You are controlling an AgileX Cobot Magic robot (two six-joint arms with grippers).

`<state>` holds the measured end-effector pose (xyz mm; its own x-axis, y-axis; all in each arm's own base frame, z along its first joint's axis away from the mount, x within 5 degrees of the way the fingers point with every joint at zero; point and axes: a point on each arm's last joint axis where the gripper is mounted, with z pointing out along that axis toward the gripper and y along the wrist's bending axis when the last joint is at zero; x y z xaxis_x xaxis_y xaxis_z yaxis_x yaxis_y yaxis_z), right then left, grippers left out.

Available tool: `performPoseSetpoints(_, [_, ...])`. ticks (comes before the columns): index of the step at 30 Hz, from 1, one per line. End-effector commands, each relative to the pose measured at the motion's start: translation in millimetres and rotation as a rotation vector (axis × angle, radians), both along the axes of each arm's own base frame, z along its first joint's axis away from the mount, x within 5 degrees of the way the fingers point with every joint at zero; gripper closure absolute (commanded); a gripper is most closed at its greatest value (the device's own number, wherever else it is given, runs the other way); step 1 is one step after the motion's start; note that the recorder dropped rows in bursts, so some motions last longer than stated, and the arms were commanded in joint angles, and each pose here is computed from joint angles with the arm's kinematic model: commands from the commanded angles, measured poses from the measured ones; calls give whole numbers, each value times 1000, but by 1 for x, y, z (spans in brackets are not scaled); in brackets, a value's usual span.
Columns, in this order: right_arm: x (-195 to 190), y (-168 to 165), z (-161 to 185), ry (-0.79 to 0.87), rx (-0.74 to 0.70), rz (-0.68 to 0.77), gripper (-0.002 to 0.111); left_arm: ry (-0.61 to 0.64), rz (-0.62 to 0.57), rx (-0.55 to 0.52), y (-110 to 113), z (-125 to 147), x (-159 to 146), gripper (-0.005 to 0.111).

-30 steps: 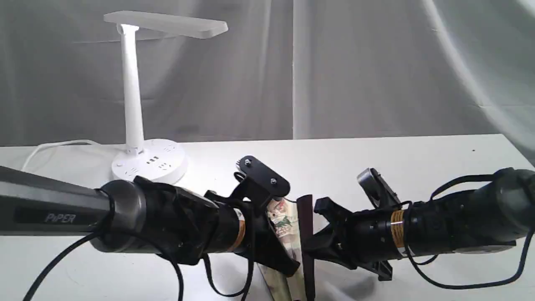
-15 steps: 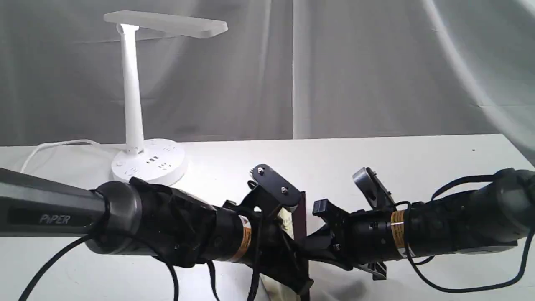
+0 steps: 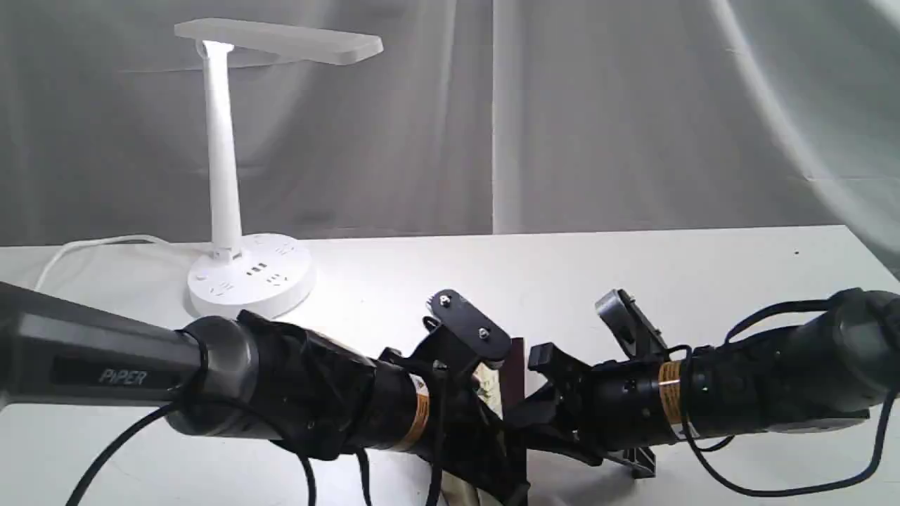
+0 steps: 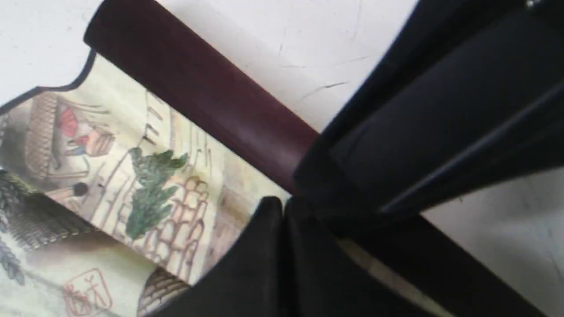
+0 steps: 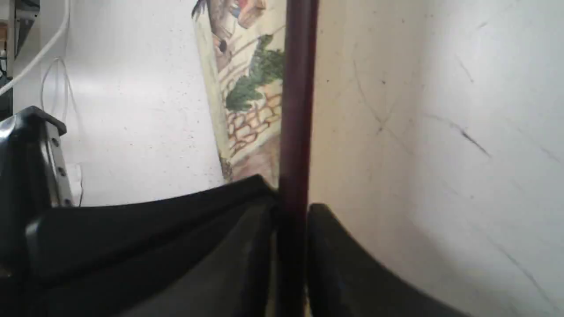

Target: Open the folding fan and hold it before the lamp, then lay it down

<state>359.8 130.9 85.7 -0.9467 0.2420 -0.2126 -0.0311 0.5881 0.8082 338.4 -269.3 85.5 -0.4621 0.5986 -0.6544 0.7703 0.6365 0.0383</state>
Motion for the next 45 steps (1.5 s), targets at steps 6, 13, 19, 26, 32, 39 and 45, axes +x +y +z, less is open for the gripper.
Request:
performPoseSetpoints(6, [8,5,15,-92,102,-76,56,43,-20,34,3,-20,-6,107])
performPoseSetpoints(13, [8,3,11,-116,42,-58,57,119,-143,-68,-8,-18,-18,107])
performPoseSetpoints(19, [4,-1,2,-118,-86,13,57,193,-333,-134,-17,-15,-34,107])
performPoseSetpoints(26, [13,-20,2,-134,-144,-56,57,232,-398,-144,-16,-13,-39,107])
performPoseSetpoints(32, [22,-34,16,-176,-21,-34,57,165,-369,-140,-8,2,-28,107])
performPoseSetpoints(39, [13,-40,3,-74,-139,32,57,59,-324,-181,0,50,-18,107])
performPoseSetpoints(45, [6,-38,1,-28,-141,96,56,6,-233,-102,6,40,-8,107])
